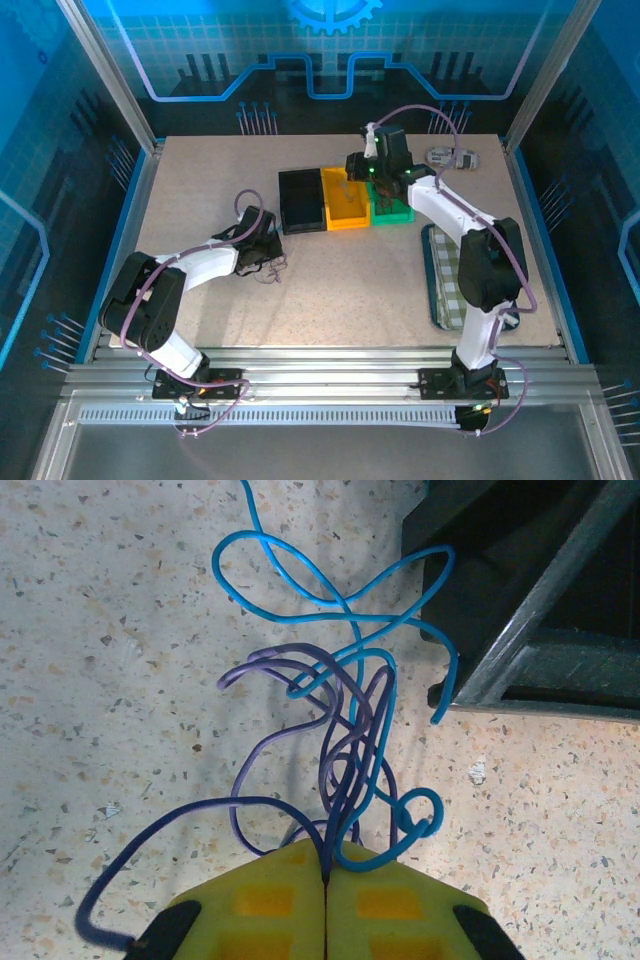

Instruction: Untangle the cables

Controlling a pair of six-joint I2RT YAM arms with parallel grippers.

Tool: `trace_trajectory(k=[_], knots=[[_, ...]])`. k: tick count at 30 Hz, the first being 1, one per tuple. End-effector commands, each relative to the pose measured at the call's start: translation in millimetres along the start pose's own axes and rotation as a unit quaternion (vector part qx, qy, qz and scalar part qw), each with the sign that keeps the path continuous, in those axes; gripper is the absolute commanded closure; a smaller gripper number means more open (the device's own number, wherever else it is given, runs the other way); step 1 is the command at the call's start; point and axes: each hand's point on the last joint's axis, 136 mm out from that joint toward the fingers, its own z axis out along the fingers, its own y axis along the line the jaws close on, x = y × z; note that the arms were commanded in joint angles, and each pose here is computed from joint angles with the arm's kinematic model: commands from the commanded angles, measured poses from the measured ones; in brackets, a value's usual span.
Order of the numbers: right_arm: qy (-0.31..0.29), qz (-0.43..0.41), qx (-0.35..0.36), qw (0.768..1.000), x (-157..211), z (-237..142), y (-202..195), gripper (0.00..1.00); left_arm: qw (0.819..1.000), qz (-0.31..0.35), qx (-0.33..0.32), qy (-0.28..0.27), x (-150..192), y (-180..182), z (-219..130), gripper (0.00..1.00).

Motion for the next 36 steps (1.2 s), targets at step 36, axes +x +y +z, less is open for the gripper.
trace_trajectory(k=[36], knots=[[0.124, -0.015, -0.245, 0.961, 108, -34, 79, 0.49, 0.939, 0.120, 0.321, -0.039, -54, -124, -141, 1.00]])
